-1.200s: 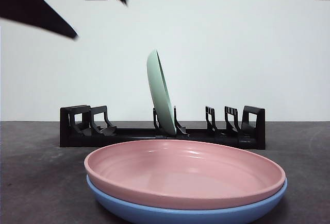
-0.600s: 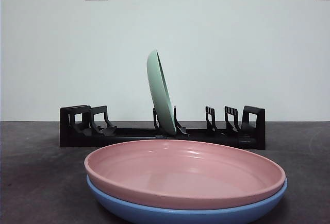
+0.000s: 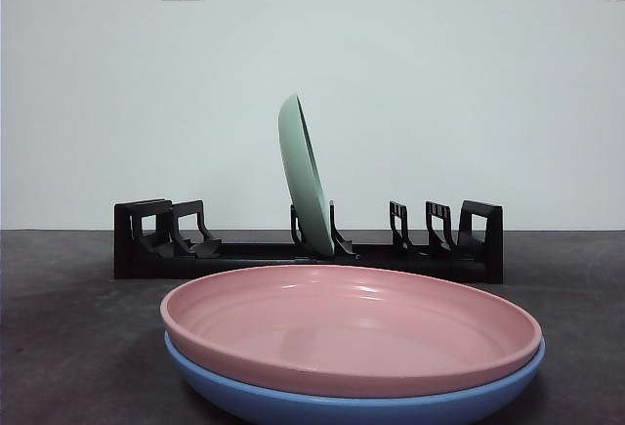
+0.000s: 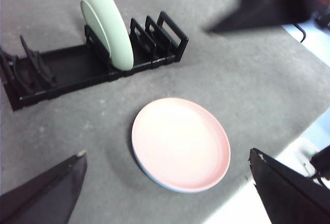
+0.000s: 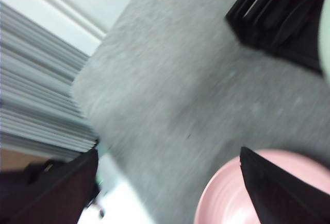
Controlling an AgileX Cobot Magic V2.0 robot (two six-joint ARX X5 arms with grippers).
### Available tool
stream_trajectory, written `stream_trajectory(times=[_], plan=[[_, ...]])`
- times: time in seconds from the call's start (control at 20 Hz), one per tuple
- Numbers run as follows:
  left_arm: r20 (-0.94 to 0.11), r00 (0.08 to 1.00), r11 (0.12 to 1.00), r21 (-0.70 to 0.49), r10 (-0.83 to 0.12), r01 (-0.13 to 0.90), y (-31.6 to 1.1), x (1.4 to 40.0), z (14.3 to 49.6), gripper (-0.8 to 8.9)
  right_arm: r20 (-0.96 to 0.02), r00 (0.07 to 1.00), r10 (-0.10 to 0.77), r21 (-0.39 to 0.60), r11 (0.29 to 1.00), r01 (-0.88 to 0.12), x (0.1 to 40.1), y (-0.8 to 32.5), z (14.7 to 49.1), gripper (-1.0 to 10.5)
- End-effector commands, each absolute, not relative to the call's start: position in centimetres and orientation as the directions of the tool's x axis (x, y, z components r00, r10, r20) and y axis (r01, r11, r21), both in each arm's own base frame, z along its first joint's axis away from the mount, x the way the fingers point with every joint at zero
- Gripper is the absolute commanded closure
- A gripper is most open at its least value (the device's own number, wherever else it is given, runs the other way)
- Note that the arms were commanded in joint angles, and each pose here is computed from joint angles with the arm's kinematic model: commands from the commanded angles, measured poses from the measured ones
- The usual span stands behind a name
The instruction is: Place the plate
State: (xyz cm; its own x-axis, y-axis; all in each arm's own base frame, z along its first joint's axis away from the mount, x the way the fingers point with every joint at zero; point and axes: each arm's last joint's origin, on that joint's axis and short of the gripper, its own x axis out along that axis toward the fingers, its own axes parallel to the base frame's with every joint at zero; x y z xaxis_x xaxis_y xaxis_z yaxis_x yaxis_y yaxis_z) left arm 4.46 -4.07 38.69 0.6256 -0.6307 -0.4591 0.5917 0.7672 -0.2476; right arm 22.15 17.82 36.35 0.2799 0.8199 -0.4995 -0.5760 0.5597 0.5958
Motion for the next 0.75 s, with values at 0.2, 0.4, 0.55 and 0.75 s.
stream_trajectory(times=[0.2, 0.4, 0.55, 0.75], plan=[[-0.445, 0.630, 0.764, -0.253, -0.637, 0.594, -3.8, 4.1, 39.1, 3.16, -0.478, 0.345, 0.807, 0.533, 0.580, -0.616, 30.2, 20.3, 37.2, 5.1], [-0.448, 0.626, 0.762, -0.260, -0.639, 0.593, -3.8, 4.1, 39.1, 3.16, -0.473, 0.384, 0.793, 0.536, 0.605, -0.590, 34.8, 20.3, 36.4, 5.1], [-0.448, 0.625, 0.762, -0.261, -0.639, 0.592, -3.8, 4.1, 39.1, 3.16, -0.478, 0.387, 0.788, 0.547, 0.612, -0.571, 37.0, 20.1, 34.8, 5.1], [-0.451, 0.622, 0.762, -0.272, -0.640, 0.588, -3.8, 4.1, 39.1, 3.17, -0.472, 0.334, 0.816, 0.590, 0.573, -0.569, 39.1, 20.2, 32.0, 5.3]])
